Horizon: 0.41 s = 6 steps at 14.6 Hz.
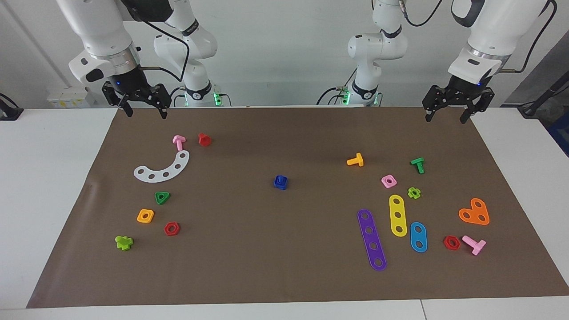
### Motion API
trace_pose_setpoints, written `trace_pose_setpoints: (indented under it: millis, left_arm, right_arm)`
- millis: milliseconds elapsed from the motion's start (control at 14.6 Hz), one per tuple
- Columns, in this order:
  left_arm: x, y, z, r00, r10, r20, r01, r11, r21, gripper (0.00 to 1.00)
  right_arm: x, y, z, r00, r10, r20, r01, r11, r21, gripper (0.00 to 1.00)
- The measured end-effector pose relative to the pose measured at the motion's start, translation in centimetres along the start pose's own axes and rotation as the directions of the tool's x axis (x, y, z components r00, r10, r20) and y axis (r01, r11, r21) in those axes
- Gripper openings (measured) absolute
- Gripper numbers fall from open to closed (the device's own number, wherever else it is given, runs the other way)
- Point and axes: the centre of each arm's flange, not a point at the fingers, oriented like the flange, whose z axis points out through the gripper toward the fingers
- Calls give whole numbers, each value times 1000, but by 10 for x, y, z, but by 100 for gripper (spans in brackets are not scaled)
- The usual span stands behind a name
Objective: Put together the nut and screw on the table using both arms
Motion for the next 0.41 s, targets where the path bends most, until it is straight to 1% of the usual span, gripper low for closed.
trace_pose_setpoints:
  millis: [205, 410]
  left_arm:
    - [-2, 2, 2, 1000, 2, 22, -2, 1000, -3, 100]
    - [-3, 3, 3, 1000, 5, 30, -5, 1000, -4, 100]
  right_arm:
    - [0, 0, 0, 1000, 0, 0, 0, 1000, 0, 100]
    - [0, 0, 0, 1000, 0, 0, 0, 1000, 0, 100]
